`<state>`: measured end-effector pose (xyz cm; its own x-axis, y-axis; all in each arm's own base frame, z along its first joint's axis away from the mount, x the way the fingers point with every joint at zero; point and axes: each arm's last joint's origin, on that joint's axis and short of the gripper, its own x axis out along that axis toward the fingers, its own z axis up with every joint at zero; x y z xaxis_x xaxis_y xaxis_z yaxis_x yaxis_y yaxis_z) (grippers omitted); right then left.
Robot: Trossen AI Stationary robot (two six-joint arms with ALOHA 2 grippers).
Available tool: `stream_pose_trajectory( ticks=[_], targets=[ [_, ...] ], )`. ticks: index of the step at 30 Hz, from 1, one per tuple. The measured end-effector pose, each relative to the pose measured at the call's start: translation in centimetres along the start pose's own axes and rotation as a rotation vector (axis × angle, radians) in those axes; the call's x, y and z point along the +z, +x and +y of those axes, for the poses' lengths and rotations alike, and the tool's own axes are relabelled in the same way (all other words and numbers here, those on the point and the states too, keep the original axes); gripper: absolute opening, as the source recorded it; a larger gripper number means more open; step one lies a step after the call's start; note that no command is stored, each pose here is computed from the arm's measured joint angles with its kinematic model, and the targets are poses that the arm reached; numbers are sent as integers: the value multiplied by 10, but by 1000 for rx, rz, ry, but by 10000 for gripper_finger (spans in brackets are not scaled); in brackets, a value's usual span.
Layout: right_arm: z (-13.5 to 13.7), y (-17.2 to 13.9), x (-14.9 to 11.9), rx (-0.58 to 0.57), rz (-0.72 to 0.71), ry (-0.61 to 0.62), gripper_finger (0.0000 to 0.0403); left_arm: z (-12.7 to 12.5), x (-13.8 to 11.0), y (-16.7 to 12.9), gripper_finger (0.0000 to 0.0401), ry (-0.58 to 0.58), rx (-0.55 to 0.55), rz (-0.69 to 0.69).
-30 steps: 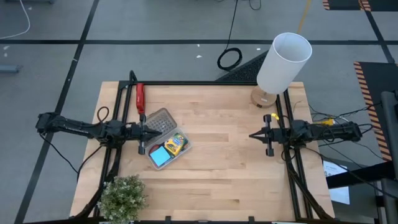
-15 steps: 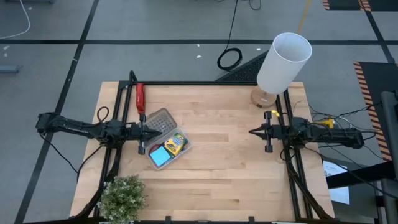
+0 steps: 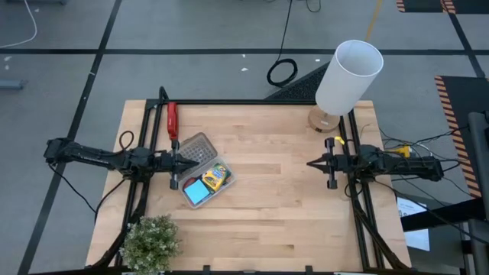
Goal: Pack school essentials
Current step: Return to Home Position
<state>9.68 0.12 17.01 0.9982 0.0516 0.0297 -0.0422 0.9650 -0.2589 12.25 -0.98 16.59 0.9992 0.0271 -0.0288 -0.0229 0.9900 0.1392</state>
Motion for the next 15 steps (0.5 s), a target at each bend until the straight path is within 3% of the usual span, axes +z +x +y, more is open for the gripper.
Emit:
stream_pose_trajectory(
  ticks=[15],
  targets=[
    [0,0,1,18,-8,36,0,1,4,-8,3,7,-30,-46]
  ],
)
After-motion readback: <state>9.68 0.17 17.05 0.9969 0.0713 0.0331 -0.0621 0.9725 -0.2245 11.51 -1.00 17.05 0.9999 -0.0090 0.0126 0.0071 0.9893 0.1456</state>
